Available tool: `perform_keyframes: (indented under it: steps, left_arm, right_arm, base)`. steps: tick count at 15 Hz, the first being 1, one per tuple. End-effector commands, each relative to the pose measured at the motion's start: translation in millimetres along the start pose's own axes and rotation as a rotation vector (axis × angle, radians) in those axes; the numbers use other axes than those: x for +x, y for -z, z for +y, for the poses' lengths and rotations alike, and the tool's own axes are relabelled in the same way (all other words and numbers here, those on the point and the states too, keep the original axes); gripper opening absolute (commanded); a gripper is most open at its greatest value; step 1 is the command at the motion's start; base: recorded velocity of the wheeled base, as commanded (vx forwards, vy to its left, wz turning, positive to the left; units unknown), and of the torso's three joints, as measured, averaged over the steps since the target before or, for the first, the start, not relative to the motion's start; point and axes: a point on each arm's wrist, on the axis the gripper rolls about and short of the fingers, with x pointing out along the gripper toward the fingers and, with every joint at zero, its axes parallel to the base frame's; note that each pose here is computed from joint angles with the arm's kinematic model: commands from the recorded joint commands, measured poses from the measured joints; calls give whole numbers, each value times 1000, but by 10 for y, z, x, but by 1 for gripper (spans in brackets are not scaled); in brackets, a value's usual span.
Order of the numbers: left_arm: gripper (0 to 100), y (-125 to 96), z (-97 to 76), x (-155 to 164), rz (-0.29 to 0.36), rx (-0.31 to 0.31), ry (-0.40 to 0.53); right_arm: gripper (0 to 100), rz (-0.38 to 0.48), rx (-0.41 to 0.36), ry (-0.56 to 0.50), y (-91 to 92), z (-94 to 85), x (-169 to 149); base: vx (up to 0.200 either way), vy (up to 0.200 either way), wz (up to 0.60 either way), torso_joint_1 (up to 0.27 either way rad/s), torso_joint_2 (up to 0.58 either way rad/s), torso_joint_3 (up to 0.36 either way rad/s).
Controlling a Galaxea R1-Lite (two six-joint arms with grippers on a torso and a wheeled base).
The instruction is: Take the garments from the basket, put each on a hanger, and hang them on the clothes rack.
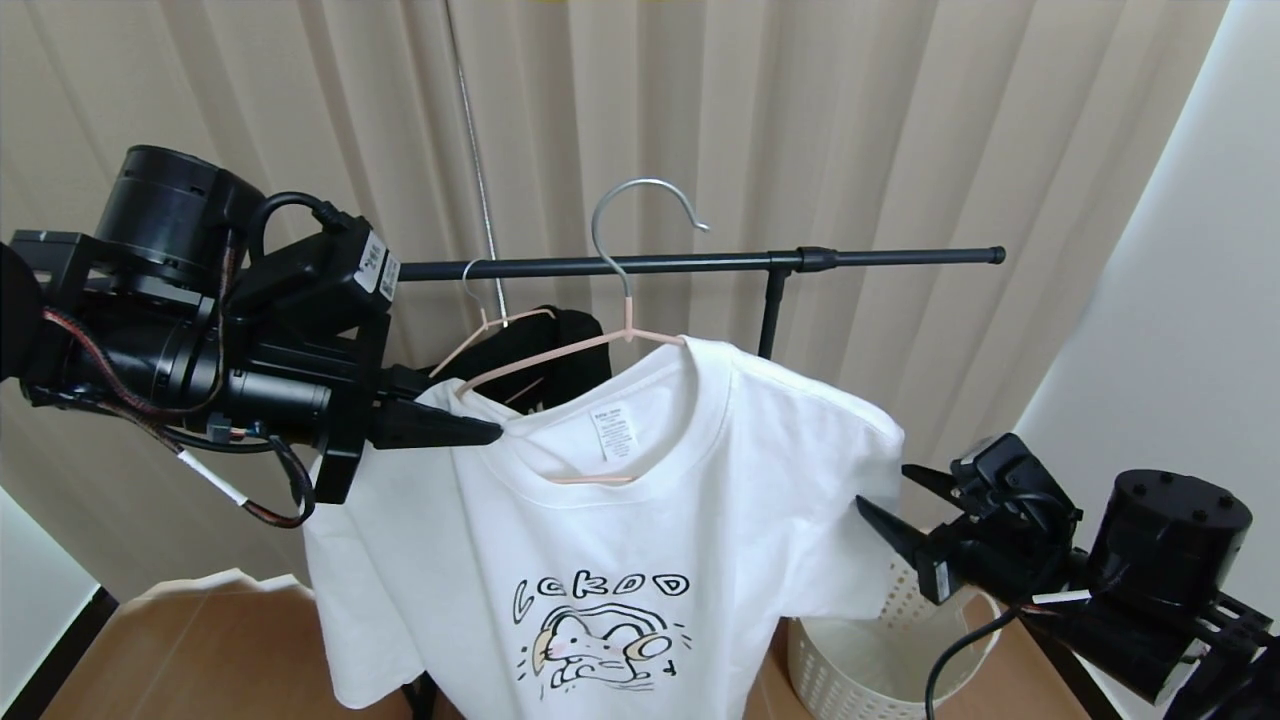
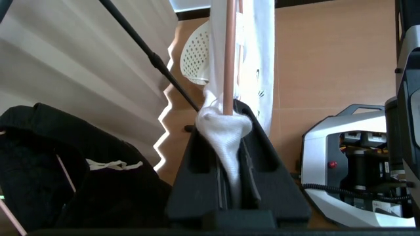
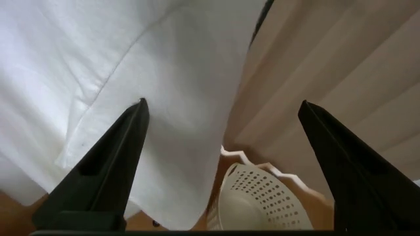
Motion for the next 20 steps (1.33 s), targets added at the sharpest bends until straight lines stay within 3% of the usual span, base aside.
perform_keyframes:
  steps: [1,9,20]
  left_arm:
    - [0,5,1,4,1,-2,1]
    - [0,99,-46,-44,18,-33,-5]
    - [0,191,-60,-152,23,-65,-29]
  right_arm:
    - [0,15,7,11,48,-32,35]
    - [0,-60,34,167,-75,-444,71]
    - [0,-56,118,238,-98,-704,185]
  base:
    - [0,0,0,0,0,0]
    - [0,0,0,0,0,0]
    - [0,0,0,0,0,0]
